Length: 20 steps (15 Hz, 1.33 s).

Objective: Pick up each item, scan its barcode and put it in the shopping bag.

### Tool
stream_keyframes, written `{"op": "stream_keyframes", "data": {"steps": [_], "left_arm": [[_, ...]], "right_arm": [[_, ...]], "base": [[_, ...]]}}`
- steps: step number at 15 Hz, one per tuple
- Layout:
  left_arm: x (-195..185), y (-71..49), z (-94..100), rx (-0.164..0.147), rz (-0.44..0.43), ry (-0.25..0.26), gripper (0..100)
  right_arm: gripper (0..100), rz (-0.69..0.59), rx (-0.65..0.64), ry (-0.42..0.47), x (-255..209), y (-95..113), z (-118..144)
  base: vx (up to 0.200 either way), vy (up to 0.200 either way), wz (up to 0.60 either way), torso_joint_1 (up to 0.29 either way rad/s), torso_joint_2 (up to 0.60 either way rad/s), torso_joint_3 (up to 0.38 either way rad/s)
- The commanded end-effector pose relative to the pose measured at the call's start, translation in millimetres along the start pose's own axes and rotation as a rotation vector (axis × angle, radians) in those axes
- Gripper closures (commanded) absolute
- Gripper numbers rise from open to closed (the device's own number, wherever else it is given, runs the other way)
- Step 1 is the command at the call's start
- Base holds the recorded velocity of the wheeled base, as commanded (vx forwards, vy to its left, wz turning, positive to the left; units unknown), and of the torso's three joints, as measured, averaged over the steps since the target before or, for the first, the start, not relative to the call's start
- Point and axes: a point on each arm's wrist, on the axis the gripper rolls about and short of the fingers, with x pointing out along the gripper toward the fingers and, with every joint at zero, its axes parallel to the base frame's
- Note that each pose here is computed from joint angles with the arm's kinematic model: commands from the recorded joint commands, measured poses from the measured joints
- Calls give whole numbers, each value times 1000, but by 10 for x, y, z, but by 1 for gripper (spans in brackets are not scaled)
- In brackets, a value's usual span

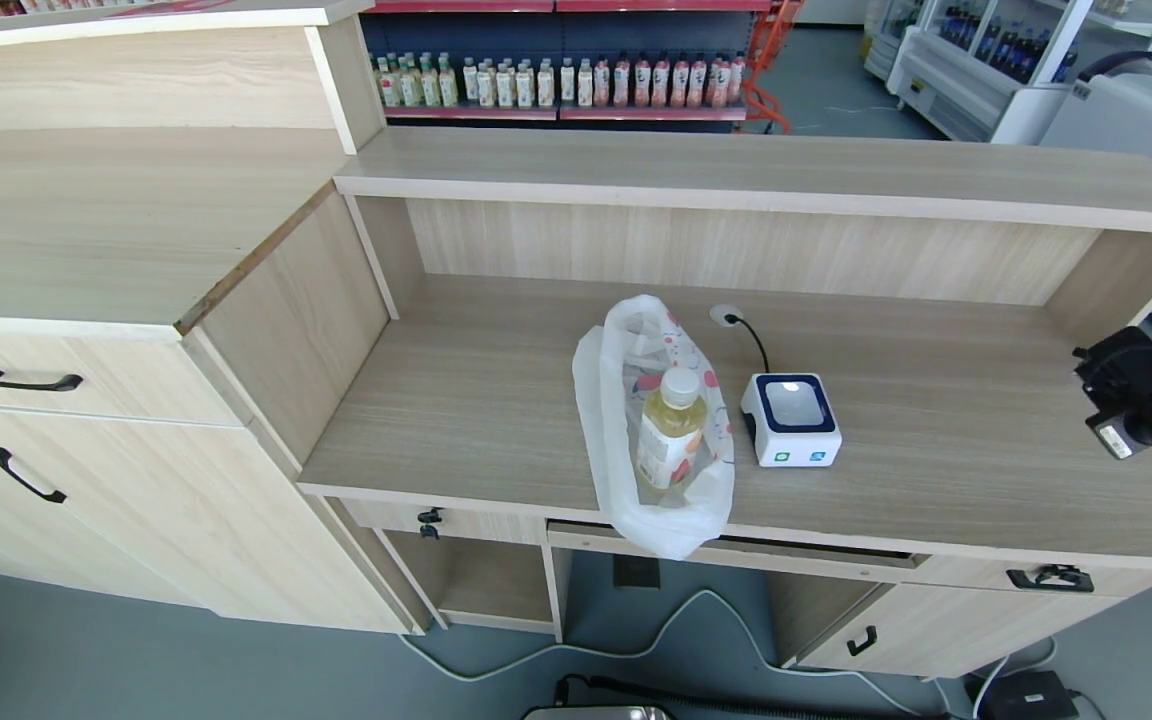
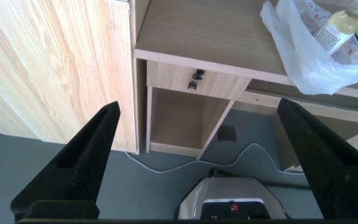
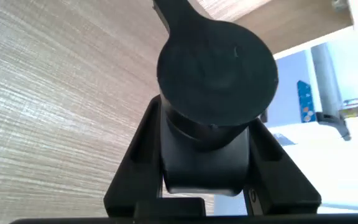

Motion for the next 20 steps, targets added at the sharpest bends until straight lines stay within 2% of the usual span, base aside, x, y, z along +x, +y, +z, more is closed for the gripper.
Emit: {"op": "stream_keyframes", "data": {"steps": [1,3,4,5,7,10,12,15,17,20], "left_arm": [[0,0,0,0,0,0,0],[0,0,0,0,0,0,0],[0,0,0,0,0,0,0],[-1,-1,4,0,-1,-2,0],[0,0,0,0,0,0,0],[0,0,0,0,0,0,0],[0,0,0,0,0,0,0],[0,0,0,0,0,0,0],[0,0,0,0,0,0,0],[0,0,0,0,0,0,0]], "right_arm": [[100,-75,-308,-238,-710,-459,523],[100,-50,-521,-506,-1028,-318,962],[100,-36,-544,-561,-1085,-250,1058],[100,-14,-638,-783,-1349,78,1493],[100,-73,-820,-1012,-1630,442,1954],[100,-169,-985,-1328,-2054,875,2384],[100,-224,-1000,-1473,-2306,1011,2535],[100,-384,-1076,-1645,-2629,1114,2640],[100,-401,-1068,-1720,-2780,1213,2697],[100,-435,-1044,-1788,-2973,1187,2694]], "base": [[0,0,0,0,0,0],[0,0,0,0,0,0],[0,0,0,0,0,0],[0,0,0,0,0,0],[0,0,0,0,0,0],[0,0,0,0,0,0],[0,0,0,0,0,0],[0,0,0,0,0,0],[0,0,0,0,0,0],[0,0,0,0,0,0]]}}
